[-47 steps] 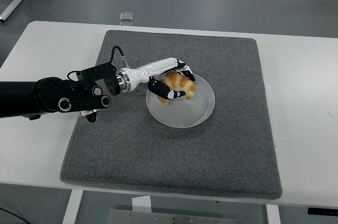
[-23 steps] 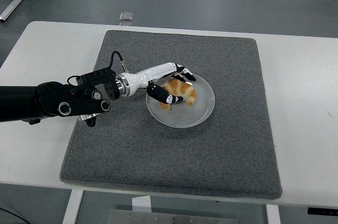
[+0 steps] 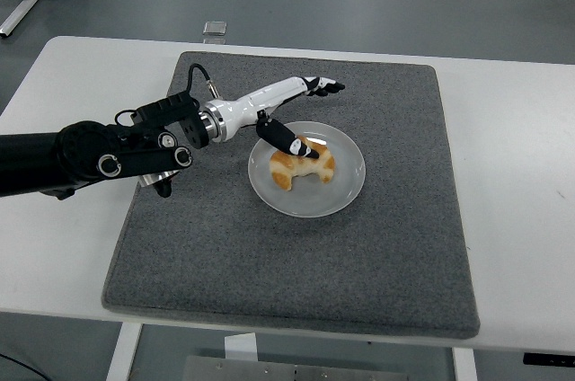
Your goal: Place the bread on the plate
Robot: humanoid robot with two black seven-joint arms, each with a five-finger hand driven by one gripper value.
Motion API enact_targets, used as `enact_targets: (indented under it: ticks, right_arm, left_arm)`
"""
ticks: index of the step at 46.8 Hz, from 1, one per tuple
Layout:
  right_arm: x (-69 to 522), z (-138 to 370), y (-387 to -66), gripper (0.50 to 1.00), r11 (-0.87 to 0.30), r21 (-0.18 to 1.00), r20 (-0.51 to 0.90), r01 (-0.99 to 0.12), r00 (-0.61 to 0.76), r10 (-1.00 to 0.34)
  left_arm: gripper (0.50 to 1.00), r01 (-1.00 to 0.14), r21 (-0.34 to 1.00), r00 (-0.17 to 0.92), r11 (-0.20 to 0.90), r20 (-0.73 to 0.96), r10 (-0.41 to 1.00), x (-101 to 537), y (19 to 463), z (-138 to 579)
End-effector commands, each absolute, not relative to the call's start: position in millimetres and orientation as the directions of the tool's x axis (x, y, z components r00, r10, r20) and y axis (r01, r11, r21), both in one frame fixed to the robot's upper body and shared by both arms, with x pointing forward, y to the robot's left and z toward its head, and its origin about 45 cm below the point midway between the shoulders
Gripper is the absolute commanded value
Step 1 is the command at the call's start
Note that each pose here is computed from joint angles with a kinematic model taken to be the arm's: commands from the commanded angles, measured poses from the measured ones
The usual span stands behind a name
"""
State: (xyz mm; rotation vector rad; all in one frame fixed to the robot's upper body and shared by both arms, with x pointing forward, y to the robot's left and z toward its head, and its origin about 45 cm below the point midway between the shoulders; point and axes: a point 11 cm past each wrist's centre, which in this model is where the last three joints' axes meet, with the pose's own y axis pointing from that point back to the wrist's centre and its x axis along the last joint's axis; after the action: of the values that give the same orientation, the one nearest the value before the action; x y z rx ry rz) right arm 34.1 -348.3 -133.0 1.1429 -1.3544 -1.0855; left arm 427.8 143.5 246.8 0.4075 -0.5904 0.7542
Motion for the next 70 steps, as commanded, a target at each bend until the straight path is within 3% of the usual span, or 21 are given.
enact_targets:
  ticks: [1, 19, 32, 60, 70]
  right_arm:
    - [34.1, -133.0, -348.2, 0.954, 0.145, 0.986, 0.143, -0.076, -0.036, -0.989]
    - [34.2, -133.1, -347.7, 0.952, 0.143, 0.987, 0.141, -0.076, -0.04, -0.989]
    - [34.2, -133.1, -347.7, 0.952, 0.143, 0.987, 0.141, -0.076, -0.04, -0.989]
    - [33.3, -133.3, -346.7, 0.952, 0.141, 0.987, 0.138, -0.075, -0.035, -0.99]
    - [33.2, -133.2, -347.2, 0.952, 0.142, 0.987, 0.14, -0.074, -0.034, -0.99]
  left_arm:
    - [0.99, -0.74, 0.097, 0.577, 0.666, 0.601, 0.553, 436.9, 142.0, 267.8]
    - [0.988, -0.8, -0.024, 0.559, 0.599, 0.334, 0.759, 486.6, 184.7, 350.2]
    - [0.99, -0.851, -0.094, 0.507, 0.517, 0.108, 0.855, 508.4, 224.4, 371.6]
    - [0.988, -0.934, -0.119, 0.358, 0.337, -0.29, 0.888, 516.1, 310.2, 332.7]
    - [0.99, -0.948, -0.084, 0.317, 0.308, -0.363, 0.876, 511.1, 306.5, 295.8]
